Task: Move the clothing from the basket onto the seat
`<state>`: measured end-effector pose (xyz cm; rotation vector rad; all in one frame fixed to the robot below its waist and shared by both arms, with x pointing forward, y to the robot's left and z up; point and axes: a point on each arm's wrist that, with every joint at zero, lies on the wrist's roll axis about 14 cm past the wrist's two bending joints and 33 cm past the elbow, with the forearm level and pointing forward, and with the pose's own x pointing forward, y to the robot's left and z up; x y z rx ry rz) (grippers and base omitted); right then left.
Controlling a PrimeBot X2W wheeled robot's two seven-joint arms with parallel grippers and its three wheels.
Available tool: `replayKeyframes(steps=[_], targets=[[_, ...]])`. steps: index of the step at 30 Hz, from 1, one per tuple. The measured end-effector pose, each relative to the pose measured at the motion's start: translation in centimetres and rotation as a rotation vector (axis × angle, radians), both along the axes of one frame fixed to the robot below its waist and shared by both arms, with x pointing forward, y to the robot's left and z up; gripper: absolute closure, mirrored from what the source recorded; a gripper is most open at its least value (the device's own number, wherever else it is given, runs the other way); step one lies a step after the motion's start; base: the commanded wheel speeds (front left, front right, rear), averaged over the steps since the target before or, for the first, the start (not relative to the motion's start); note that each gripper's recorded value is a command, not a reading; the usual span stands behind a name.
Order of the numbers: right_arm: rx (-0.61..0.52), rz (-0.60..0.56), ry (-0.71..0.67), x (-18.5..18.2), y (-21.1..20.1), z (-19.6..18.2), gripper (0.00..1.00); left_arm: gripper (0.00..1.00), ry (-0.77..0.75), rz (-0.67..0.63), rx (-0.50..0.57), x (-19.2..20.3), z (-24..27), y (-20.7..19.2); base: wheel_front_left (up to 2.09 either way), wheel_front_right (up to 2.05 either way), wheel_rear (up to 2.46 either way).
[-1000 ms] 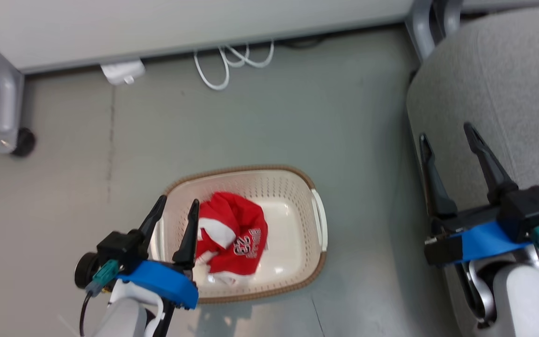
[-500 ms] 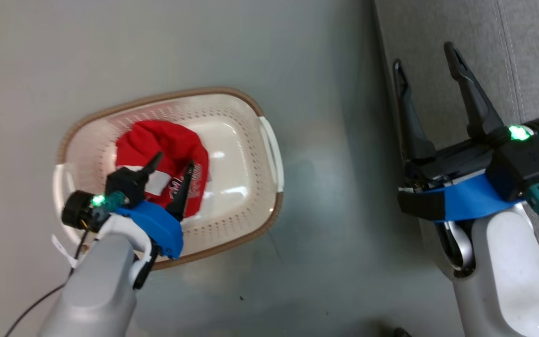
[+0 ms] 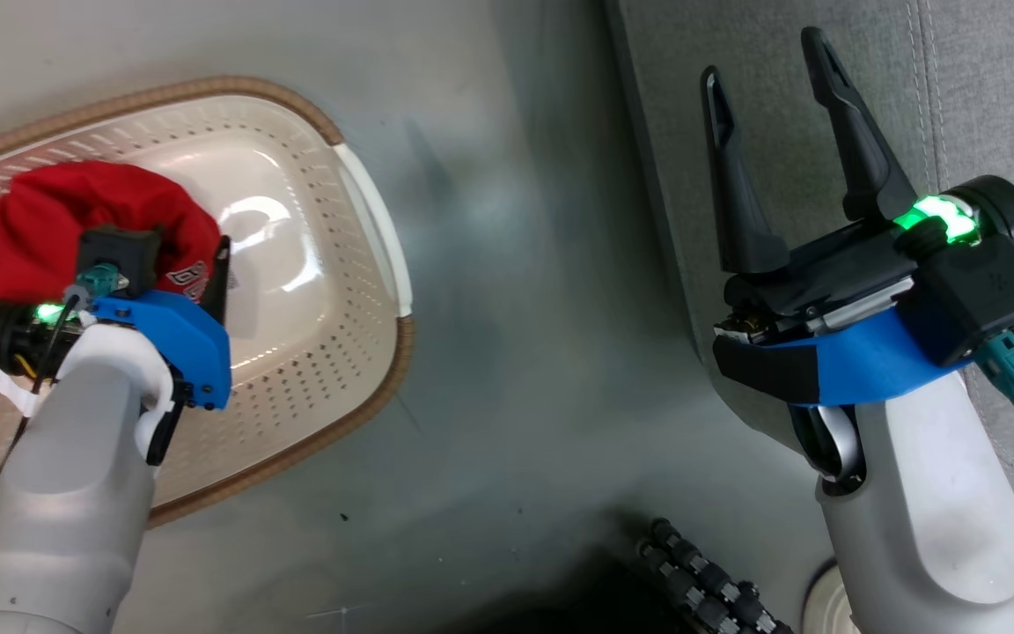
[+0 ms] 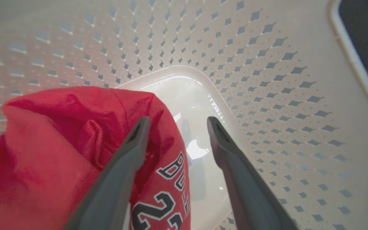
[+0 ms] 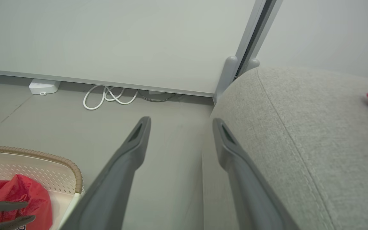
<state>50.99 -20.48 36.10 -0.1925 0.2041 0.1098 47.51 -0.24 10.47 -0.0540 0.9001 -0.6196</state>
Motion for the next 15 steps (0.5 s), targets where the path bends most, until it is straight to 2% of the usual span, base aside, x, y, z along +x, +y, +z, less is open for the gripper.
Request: replayKeyframes(steps=[6, 13, 14, 15], targets=[[-0.002, -0.016, 0.042, -0.7, -0.8, -1.7, 0.0, 0.0, 0.127, -0.001, 0.1, -2.1, -3.9, 0.5, 0.0, 0.0, 0.0], [0.006, -0.023, 0.045, -0.9, -1.0, -1.9, 0.0, 0.0, 0.221, 0.034, 0.204, -3.5, -5.5, 2.1, 0.0, 0.0, 0.0], [0.006, -0.024, 0.046, -0.9, -1.0, -1.9, 0.0, 0.5, 0.23, 0.035, 0.205, -3.7, -5.5, 2.1, 0.0, 0.0, 0.0], [0.007, -0.026, 0.047, -0.9, -1.1, -2.0, 0.0, 0.93, 0.235, 0.036, 0.204, -3.7, -5.5, 2.0, 0.0, 0.0, 0.0]])
